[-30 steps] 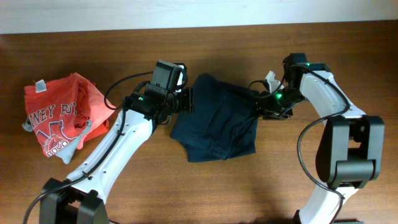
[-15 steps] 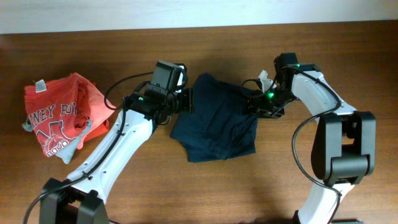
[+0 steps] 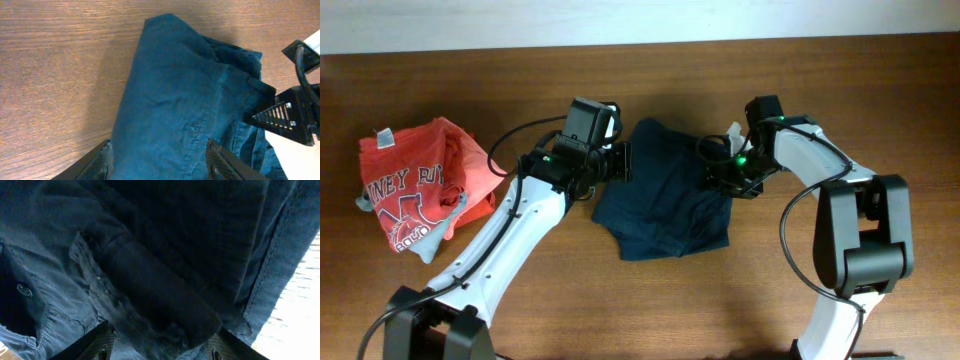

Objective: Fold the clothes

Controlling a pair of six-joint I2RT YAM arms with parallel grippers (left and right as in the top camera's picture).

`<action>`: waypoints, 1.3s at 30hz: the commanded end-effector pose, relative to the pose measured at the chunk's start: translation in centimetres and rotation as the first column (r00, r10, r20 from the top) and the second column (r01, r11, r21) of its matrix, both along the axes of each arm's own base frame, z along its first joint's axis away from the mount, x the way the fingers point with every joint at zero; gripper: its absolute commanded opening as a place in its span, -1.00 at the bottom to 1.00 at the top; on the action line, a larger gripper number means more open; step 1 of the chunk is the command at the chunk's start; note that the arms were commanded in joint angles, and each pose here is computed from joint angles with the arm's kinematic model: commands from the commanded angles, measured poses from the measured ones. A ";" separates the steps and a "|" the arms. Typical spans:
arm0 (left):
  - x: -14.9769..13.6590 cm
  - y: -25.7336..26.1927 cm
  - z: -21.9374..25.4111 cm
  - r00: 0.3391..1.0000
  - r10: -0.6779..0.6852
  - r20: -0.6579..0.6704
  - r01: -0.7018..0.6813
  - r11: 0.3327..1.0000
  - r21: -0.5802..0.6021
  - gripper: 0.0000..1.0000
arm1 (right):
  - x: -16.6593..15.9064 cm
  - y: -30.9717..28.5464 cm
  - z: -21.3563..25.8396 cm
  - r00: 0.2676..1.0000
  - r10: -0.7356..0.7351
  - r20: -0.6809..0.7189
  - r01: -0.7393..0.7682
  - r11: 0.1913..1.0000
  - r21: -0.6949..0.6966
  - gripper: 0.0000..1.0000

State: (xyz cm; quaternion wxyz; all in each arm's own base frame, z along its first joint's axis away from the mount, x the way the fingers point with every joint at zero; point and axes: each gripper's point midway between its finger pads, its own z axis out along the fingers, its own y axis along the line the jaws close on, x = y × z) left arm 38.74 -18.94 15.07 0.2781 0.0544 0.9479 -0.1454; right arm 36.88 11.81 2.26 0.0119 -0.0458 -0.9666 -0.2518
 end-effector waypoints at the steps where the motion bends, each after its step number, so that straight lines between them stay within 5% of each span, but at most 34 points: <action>1: 0.4 0.2 1.8 0.999 -0.002 0.048 0.002 1.000 -0.002 0.18 | 0.0 1.1 -0.3 1.000 0.004 -0.001 -0.004 1.000 0.022 0.21; 3: 0.4 0.2 1.8 0.999 -0.002 0.047 0.002 1.000 -0.001 0.18 | 0.3 1.1 -0.2 1.000 0.004 0.011 -0.005 1.000 0.027 -0.19; 5: 0.3 0.2 1.8 0.999 -0.002 0.046 0.002 1.000 -0.001 0.18 | 0.5 1.2 -0.2 1.000 0.004 0.020 -0.005 0.999 0.035 -0.81; 6: 0.3 0.2 1.8 0.999 -0.002 0.045 0.002 1.000 0.000 0.18 | 0.5 1.2 -0.1 1.000 0.004 0.022 -0.005 0.999 0.036 -0.92; 13: 0.3 0.3 1.8 0.999 -0.002 0.045 0.002 1.000 0.000 0.18 | 1.7 2.0 2.5 0.993 0.037 0.109 -0.046 0.996 0.081 -0.92; 23: 0.6 0.7 1.8 0.998 0.013 0.056 -0.014 1.000 0.023 0.18 | 6.0 2.4 14.9 0.887 0.113 0.449 -0.153 0.987 0.055 -0.92; 31: 0.5 0.8 1.7 0.999 0.013 0.050 -0.014 1.000 0.026 0.18 | 9.1 -0.1 13.5 0.859 0.112 0.500 -0.065 0.992 -0.110 -0.92; 39: 0.4 0.8 1.6 0.999 0.012 0.049 -0.014 1.000 0.026 0.20 | 9.3 -0.4 12.2 0.871 0.113 0.478 -0.057 0.990 -0.132 -0.92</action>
